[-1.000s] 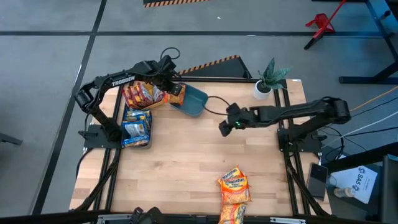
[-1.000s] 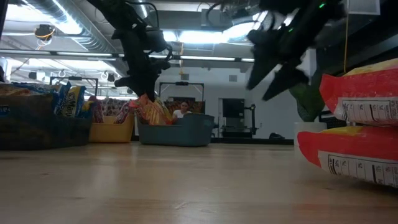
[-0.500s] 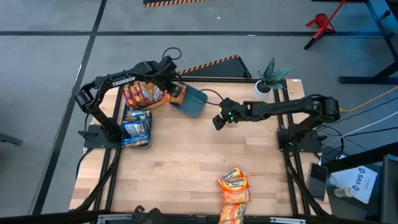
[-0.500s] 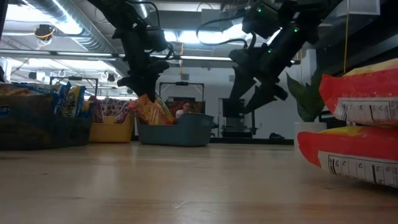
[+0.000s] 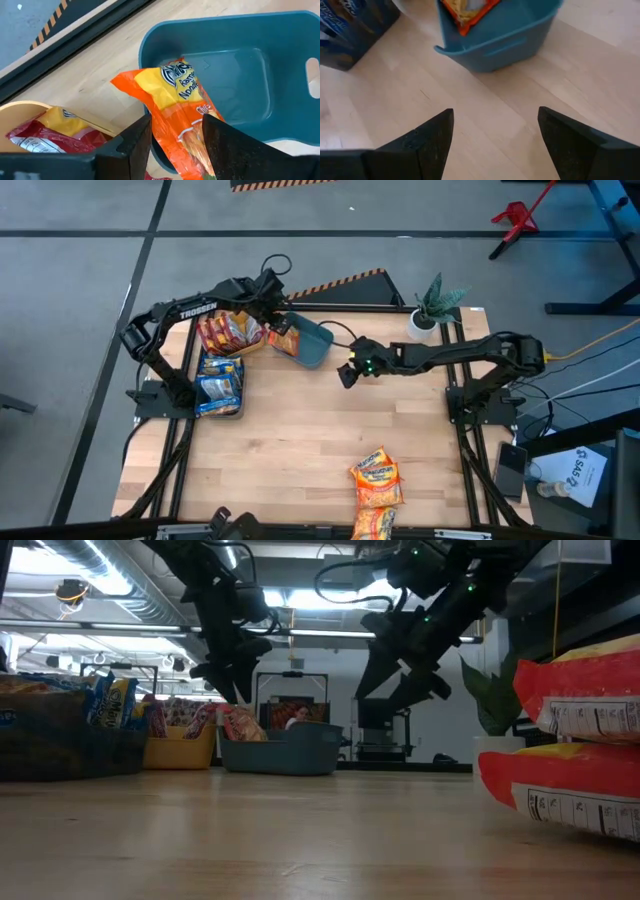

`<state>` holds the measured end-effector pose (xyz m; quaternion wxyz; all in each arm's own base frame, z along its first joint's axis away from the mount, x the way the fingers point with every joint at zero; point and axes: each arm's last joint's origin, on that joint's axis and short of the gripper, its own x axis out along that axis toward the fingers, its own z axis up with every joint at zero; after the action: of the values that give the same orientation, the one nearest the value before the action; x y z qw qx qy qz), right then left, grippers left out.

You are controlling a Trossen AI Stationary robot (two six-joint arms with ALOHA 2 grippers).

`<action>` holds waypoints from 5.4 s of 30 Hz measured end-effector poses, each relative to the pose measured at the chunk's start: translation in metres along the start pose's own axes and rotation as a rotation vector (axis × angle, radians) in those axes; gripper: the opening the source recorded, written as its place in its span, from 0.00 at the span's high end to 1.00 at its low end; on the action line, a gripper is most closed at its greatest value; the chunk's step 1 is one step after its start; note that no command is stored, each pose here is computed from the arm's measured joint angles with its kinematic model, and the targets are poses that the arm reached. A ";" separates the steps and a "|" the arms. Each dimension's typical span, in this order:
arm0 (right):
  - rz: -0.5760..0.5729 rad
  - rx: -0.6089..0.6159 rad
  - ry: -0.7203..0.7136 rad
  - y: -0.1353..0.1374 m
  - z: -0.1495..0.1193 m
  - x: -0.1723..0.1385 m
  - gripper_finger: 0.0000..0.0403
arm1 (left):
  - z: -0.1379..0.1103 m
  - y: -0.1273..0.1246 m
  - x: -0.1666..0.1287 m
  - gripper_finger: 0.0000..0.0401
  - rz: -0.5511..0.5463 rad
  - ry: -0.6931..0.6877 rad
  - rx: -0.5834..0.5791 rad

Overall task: Sort Maruchan noodles
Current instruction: Put the orange noodle pack into the blue bin

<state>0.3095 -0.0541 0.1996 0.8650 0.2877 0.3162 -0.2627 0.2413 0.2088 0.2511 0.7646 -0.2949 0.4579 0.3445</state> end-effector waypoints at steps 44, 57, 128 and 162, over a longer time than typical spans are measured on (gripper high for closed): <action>0.193 -0.251 0.653 0.155 -0.238 -0.177 0.31 | -0.002 -0.148 -0.125 0.58 -0.635 -0.059 0.379; 0.335 -0.175 0.744 0.219 -0.299 -0.158 0.31 | -0.022 -0.166 -0.117 0.58 -0.539 -0.057 0.432; 0.004 -0.474 0.260 0.127 -0.080 0.075 0.31 | -0.224 -0.132 -0.037 0.58 -0.521 -0.079 -0.593; 0.085 -0.493 0.302 0.124 -0.082 0.092 0.31 | -0.270 -0.143 0.029 0.56 -0.430 -0.060 -0.789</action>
<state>0.4161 0.0617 0.1245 0.8621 0.1178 0.4835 -0.0957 0.2308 -0.0749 0.1346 0.6606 -0.6424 0.1975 0.3346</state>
